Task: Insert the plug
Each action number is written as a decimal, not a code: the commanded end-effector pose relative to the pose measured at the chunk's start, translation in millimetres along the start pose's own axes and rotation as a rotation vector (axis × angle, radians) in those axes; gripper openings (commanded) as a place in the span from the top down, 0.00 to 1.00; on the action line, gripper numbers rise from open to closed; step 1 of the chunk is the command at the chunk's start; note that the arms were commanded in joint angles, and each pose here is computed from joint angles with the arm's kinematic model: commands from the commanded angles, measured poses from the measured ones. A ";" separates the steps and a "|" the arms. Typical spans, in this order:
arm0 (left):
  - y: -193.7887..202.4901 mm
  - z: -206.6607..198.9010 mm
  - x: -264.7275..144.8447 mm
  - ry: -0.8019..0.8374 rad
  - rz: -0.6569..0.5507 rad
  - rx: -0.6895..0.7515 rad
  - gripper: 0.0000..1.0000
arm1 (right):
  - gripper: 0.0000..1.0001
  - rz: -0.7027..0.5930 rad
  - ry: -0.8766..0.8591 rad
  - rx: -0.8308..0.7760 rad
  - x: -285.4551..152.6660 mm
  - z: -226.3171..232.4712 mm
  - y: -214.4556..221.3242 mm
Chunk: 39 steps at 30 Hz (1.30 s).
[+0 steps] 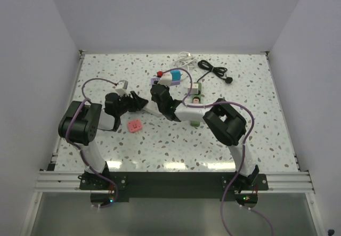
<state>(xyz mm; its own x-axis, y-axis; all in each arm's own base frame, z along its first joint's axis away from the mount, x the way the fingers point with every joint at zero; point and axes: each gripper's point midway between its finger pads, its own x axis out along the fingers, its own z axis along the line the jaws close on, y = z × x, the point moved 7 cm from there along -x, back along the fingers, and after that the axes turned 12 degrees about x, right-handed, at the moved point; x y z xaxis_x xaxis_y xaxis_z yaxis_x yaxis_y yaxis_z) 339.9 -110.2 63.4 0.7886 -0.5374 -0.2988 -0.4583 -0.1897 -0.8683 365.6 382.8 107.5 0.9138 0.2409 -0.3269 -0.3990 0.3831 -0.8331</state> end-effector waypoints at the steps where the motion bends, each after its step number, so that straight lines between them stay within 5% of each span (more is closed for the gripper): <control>1: -1.2 -6.5 7.4 0.060 0.013 0.096 0.63 | 1.00 0.589 0.058 -0.234 -60.8 -50.6 153.0; 34: -1.4 -13.2 9.9 0.138 0.037 0.169 0.67 | 1.00 0.731 0.085 -0.312 -67.4 -72.2 181.2; 39: -5.3 -16.1 9.2 0.118 0.030 0.187 0.59 | 1.00 0.706 0.089 -0.340 -71.6 -67.8 165.9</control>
<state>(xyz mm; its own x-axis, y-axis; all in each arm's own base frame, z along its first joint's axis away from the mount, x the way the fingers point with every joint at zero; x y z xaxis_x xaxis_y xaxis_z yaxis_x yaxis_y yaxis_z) 344.9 -110.7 65.4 0.7595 -0.5796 -0.2953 -0.4107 -0.0752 -0.9087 362.1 393.0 99.6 0.8991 0.2550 -0.3559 -0.4261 0.3235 -0.8449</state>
